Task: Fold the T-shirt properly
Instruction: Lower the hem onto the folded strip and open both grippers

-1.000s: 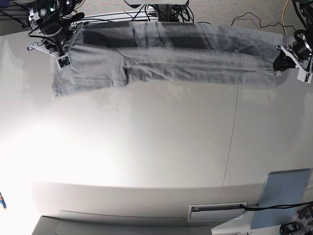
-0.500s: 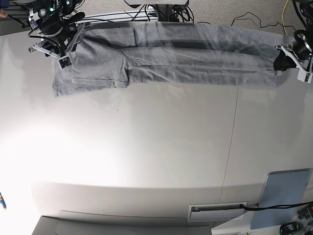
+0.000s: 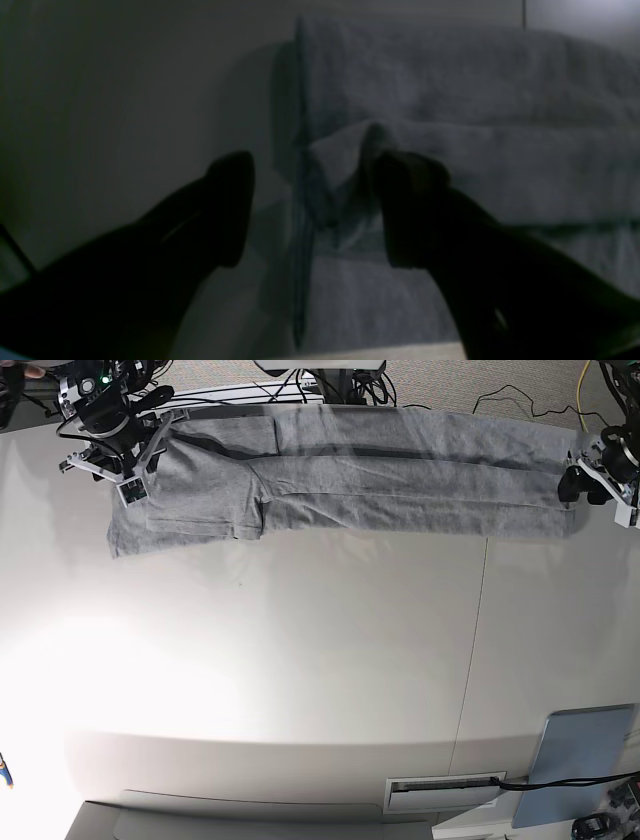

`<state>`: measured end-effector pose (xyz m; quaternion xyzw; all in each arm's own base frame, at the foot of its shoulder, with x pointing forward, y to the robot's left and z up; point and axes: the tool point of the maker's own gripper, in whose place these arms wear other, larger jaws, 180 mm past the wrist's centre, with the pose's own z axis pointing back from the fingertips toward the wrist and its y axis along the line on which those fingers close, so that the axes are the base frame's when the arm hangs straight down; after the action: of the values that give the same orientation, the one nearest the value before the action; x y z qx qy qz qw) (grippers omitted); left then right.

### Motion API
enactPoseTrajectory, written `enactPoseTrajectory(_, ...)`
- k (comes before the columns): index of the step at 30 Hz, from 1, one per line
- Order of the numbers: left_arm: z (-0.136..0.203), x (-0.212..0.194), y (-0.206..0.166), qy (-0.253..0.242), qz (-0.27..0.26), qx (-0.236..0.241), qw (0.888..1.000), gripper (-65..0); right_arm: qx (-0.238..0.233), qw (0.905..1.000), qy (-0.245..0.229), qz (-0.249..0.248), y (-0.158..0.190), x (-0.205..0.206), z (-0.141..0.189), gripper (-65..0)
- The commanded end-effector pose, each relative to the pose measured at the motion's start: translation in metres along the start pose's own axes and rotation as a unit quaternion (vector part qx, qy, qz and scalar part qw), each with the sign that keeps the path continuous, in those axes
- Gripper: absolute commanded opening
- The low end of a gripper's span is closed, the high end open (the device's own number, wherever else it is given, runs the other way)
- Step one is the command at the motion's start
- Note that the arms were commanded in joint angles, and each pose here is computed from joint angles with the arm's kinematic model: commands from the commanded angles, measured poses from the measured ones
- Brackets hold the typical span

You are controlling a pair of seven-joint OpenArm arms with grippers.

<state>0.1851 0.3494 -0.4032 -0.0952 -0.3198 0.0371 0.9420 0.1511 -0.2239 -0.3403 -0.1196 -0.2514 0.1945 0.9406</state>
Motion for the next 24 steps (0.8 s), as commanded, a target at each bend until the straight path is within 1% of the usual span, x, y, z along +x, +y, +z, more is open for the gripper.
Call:
enactPoseTrajectory(1,0.002,0.013,0.007,-0.017,0.002,0.005,1.0,-24.6,-0.01,0.9998,-0.014,0.004,-0.006,0.007,0.004,-43.1)
enactPoseTrajectory(5,-0.008,0.007,0.016,-0.01,0.039,-0.004,0.999,-24.6,-0.01,0.9998,-0.015,0.005,-0.005,0.007,0.004,-43.1)
enactPoseTrajectory(8,-0.013,0.0,0.007,0.007,0.05,-0.045,0.998,-25.3,-0.01,0.9998,-0.017,0.005,-0.006,0.008,0.004,-43.1)
enactPoseTrajectory(10,-0.014,-0.005,-0.002,0.023,0.055,-0.073,0.996,-28.2,-0.011,0.9997,-0.021,0.009,-0.007,0.009,0.004,-43.1)
enactPoseTrajectory(13,-0.014,-0.012,-0.008,0.049,0.055,-0.091,0.993,-34.3,-0.014,0.9994,-0.029,0.014,-0.01,0.013,0.005,-43.1)
enactPoseTrajectory(15,-0.014,-0.014,-0.009,0.054,0.055,-0.095,0.992,-40.9,-0.017,0.9992,-0.033,0.017,-0.012,0.016,0.005,-43.1)
enactPoseTrajectory(16,-0.014,-0.014,-0.009,0.054,0.055,-0.095,0.992,-46.1,-0.019,0.999,-0.036,0.016,-0.013,0.018,0.004,-43.1)
enactPoseTrajectory(18,-0.014,-0.012,-0.009,0.05,0.055,-0.094,0.993,-59.9,-0.02,0.9988,-0.041,0.016,-0.014,0.021,0.004,-43.1)
enactPoseTrajectory(19,-0.014,-0.011,-0.008,0.048,0.055,-0.094,0.993,-65.0,-0.022,0.9987,-0.044,0.016,-0.015,0.023,0.004,-43.1)
enactPoseTrajectory(22,-0.012,-0.001,0.0,0.032,0.061,-0.079,0.995,-65.0,-0.023,0.9985,-0.048,0.015,-0.016,0.026,0.004,-43.1)
enactPoseTrajectory(24,-0.01,0.005,0.011,0.028,0.054,-0.059,0.996,-65.0,-0.023,0.9982,-0.053,0.015,-0.016,0.027,0.004,-43.1)
